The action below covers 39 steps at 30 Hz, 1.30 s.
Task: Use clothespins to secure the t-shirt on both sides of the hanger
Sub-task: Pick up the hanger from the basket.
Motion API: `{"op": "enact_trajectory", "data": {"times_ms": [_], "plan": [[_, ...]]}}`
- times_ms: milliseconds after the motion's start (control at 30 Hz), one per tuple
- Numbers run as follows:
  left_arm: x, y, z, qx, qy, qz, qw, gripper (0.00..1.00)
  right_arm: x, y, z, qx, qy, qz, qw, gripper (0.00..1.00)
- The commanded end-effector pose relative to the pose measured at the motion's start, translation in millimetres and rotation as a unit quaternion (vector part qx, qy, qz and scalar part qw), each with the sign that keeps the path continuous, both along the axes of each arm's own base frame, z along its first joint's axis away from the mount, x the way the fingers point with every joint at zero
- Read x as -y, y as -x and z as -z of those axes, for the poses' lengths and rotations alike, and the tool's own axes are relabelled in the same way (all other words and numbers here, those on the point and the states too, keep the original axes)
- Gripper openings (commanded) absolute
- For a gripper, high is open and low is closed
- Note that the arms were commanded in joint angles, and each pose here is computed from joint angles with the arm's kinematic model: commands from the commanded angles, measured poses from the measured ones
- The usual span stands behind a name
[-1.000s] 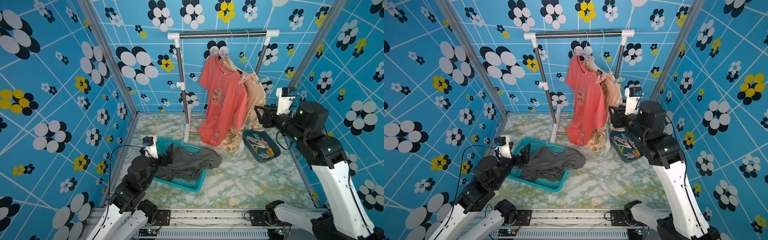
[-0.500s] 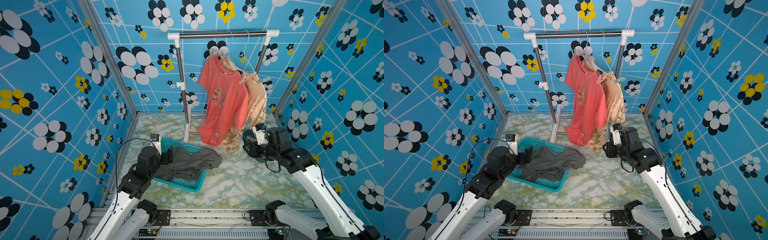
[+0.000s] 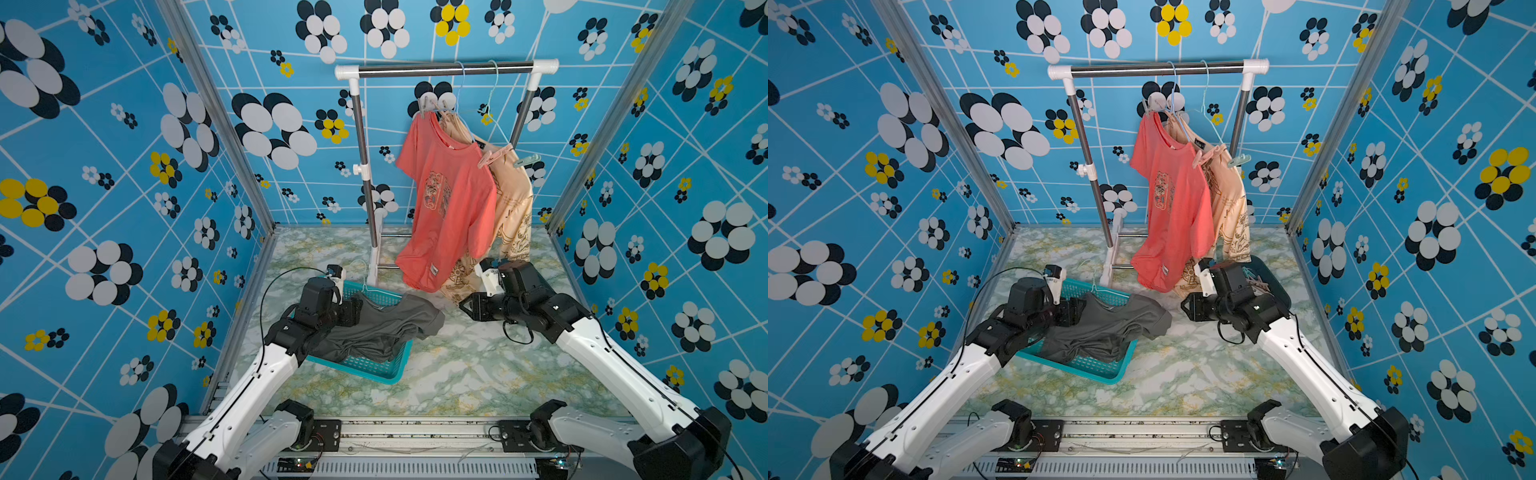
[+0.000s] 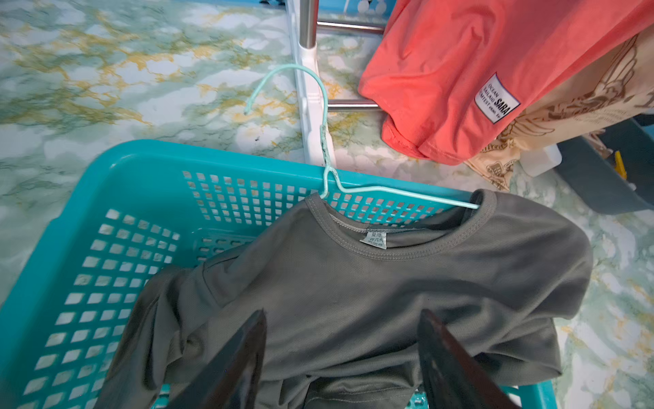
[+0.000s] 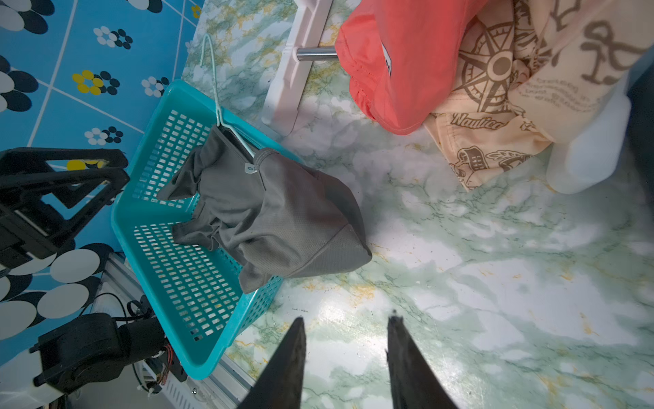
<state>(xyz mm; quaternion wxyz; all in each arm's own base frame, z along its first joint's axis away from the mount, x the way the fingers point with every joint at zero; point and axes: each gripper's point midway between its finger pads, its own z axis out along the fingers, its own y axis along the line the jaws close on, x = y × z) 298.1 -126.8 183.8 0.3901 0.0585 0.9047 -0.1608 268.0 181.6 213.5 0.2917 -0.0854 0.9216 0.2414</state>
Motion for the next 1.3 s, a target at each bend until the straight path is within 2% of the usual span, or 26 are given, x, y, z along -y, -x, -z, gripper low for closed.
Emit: {"op": "enact_trajectory", "data": {"times_ms": [0, 100, 233, 300, 333, 467, 500, 667, 867, 900, 933, 1000, 1067, 1167, 1267], "plan": [[16, -27, -17, 0.015, 0.024, 0.014, 1.000, 0.65, 5, -5, -4, 0.022, 0.002, 0.021, 1.000, 0.40], [18, -44, -10, -0.003, 0.012, 0.006, 1.000, 0.65, 10, -5, -5, 0.033, 0.009, 0.026, 0.999, 0.40], [25, -67, -4, -0.001, 0.024, -0.007, 1.000, 0.85, 11, -2, 6, 0.021, 0.018, 0.021, 0.999, 0.41], [26, -82, 0, -0.003, 0.018, -0.020, 1.000, 0.88, 10, -2, 13, 0.012, 0.023, 0.017, 1.000, 0.41], [26, -87, 2, -0.005, 0.014, -0.025, 1.000, 0.86, 9, -2, 15, 0.009, 0.025, 0.016, 1.000, 0.41], [28, -111, 8, 0.001, -0.003, -0.043, 0.999, 0.64, 8, -3, 17, 0.008, 0.024, 0.014, 1.000, 0.41], [28, -116, 8, 0.005, -0.007, -0.046, 0.999, 0.61, 8, -4, 18, 0.010, 0.023, 0.014, 1.000, 0.41], [30, -132, 18, 0.001, -0.024, -0.057, 0.998, 0.53, 13, -3, 19, 0.017, 0.038, 0.016, 0.999, 0.41], [36, -141, 31, -0.009, -0.027, -0.058, 0.998, 0.52, 13, -4, 19, 0.019, 0.038, 0.013, 0.999, 0.41], [38, -142, 33, -0.010, -0.026, -0.056, 0.998, 0.48, 12, -3, 19, 0.018, 0.038, 0.012, 0.999, 0.41], [39, -142, 34, -0.012, -0.026, -0.056, 0.998, 0.40, 11, -3, 17, 0.018, 0.035, 0.011, 0.999, 0.41], [39, -144, 35, -0.012, -0.027, -0.057, 0.998, 0.18, 10, -3, 14, 0.020, 0.029, 0.011, 0.999, 0.41], [40, -143, 31, -0.011, -0.024, -0.056, 0.998, 0.00, 10, -2, 11, 0.024, 0.026, 0.010, 0.999, 0.41], [41, -140, 7, 0.014, -0.012, -0.052, 0.998, 0.00, 8, -2, 3, 0.028, 0.023, 0.003, 0.999, 0.42], [39, -132, -35, 0.058, -0.004, -0.049, 0.997, 0.00, -3, 0, -13, 0.035, 0.005, -0.029, 0.999, 0.42]]}}
